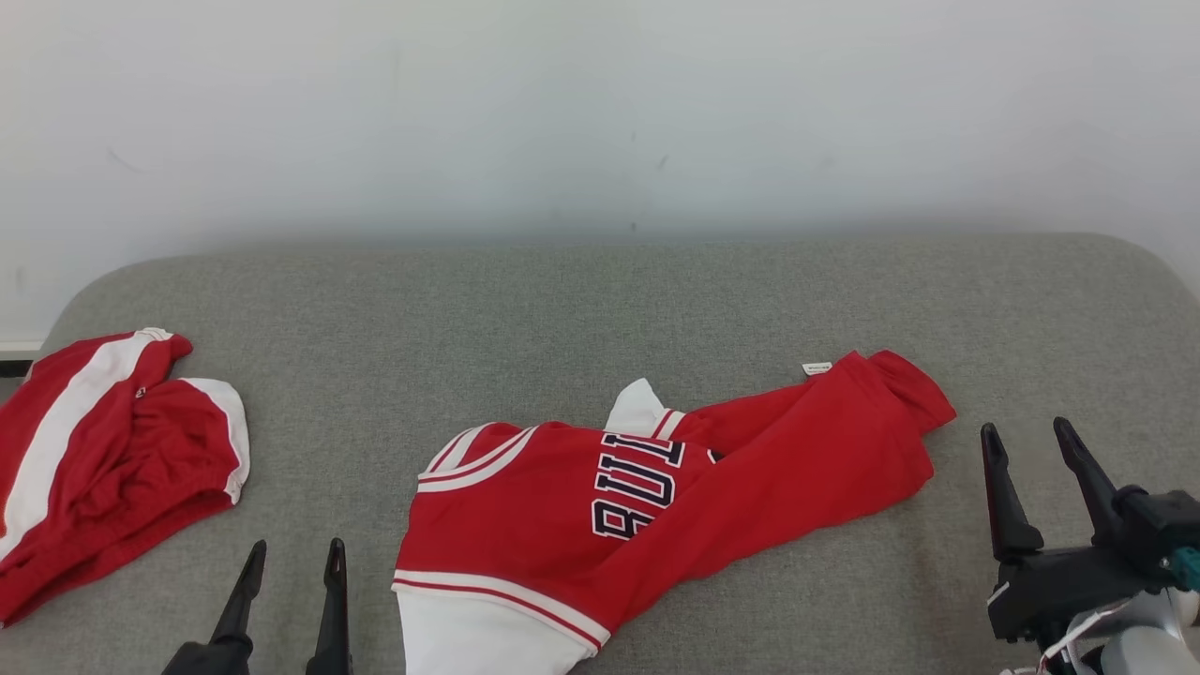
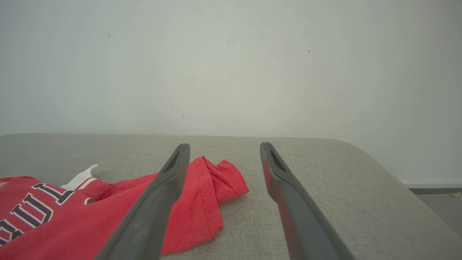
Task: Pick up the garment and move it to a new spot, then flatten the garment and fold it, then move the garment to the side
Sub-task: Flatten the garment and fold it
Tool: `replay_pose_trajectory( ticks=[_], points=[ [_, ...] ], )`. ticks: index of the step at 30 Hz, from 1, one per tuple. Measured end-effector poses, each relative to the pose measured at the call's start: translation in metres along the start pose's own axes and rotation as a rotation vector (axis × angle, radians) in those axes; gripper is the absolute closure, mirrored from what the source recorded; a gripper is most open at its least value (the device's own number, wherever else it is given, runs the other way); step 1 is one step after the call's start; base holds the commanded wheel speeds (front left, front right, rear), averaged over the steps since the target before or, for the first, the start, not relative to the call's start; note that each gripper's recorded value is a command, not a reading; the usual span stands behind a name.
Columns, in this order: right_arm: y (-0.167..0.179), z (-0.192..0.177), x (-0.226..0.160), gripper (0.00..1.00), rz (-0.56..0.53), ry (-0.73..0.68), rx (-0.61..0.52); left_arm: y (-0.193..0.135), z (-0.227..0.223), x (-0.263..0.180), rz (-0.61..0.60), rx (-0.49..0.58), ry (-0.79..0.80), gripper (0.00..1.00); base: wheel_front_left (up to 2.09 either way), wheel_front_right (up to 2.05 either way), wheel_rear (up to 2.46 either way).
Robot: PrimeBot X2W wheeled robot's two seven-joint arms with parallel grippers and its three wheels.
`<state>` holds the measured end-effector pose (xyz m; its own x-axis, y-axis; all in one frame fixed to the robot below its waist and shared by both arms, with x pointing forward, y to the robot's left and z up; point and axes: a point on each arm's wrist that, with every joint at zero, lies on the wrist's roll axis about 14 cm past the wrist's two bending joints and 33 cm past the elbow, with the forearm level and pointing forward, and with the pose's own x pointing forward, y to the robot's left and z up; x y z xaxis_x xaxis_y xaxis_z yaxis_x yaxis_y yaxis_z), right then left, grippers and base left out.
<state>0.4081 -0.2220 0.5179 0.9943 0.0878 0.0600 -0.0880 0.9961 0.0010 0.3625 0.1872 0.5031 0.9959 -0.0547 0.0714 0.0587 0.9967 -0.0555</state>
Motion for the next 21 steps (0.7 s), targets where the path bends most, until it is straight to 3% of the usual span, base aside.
replay_pose_trajectory(
  ticks=[21],
  points=[
    [0.023, -0.012, -0.062, 0.00, -0.057, 0.002, 0.085, -0.001, 0.009, -0.005, 0.000, 0.022, -0.028, 0.00, 0.00, 0.00, 0.00]
  ],
)
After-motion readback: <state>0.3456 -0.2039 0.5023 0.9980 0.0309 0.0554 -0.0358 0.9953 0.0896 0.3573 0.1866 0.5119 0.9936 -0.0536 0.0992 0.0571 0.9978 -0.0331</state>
